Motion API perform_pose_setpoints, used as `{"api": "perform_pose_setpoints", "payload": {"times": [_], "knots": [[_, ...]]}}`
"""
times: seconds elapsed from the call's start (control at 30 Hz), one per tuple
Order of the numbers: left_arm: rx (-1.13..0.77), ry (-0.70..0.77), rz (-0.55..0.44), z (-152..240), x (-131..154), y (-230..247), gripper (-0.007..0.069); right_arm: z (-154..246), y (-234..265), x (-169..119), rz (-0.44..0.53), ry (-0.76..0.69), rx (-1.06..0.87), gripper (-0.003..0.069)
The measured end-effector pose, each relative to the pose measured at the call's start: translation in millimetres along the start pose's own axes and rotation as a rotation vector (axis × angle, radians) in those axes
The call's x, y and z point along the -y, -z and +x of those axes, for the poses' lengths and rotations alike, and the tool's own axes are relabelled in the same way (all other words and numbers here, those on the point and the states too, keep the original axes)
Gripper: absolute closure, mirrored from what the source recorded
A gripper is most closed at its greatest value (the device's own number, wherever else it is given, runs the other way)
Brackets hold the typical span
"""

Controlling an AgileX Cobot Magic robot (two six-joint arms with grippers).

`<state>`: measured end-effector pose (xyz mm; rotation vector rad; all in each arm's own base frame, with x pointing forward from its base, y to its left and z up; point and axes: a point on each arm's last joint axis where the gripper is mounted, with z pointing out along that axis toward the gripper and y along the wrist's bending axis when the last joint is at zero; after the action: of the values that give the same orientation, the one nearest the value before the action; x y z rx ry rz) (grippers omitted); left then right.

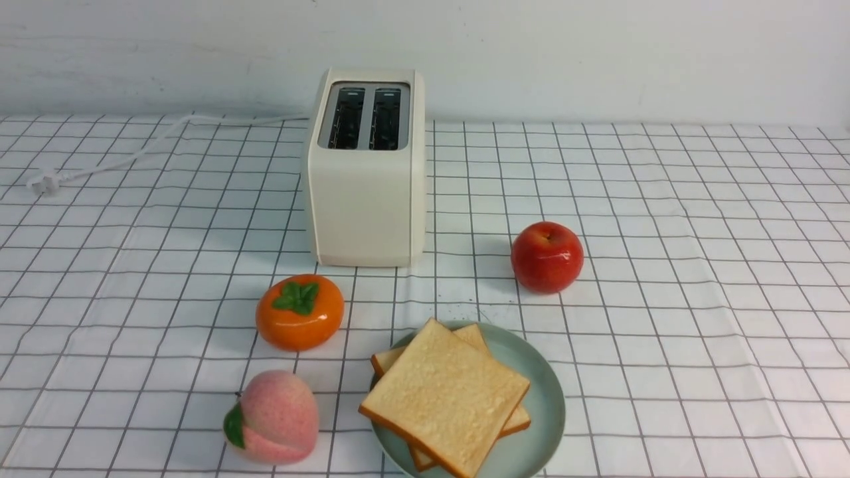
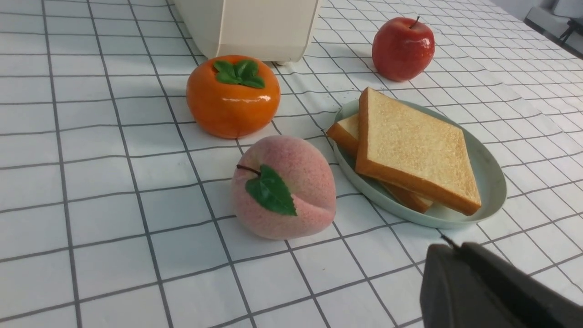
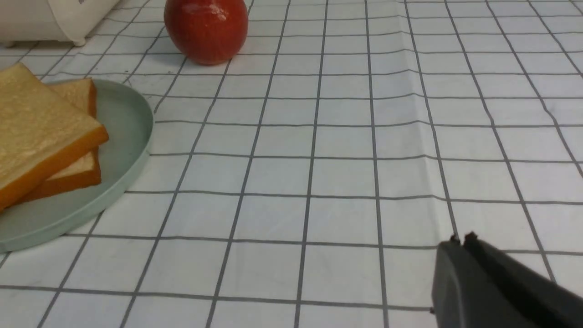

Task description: Take toasted bread from bread machine on white checkered table place on plate.

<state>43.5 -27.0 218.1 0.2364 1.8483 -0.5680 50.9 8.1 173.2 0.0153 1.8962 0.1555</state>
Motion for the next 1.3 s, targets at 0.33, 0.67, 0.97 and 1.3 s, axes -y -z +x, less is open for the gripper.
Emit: {"api": "perform_pose_setpoints", "payload": {"times": [0.33, 0.67, 0.97, 1.3], "knots": [[-0.005, 0.000, -0.001, 0, 0, 0, 0.0627, 0, 0, 0, 0.000, 0.000, 0.000, 0.0671], [-0.006, 0.000, -0.001, 1, 0, 0, 0.0619, 0, 0, 0, 0.000, 0.000, 0.000, 0.0668], [0.133, 0.039, -0.048, 4, -6, -7, 0.0617, 0, 0, 0, 0.000, 0.000, 0.001, 0.0661], [0.285, 0.094, -0.331, 17, -29, -9, 0.0616, 0, 0, 0, 0.000, 0.000, 0.002, 0.0655]]}}
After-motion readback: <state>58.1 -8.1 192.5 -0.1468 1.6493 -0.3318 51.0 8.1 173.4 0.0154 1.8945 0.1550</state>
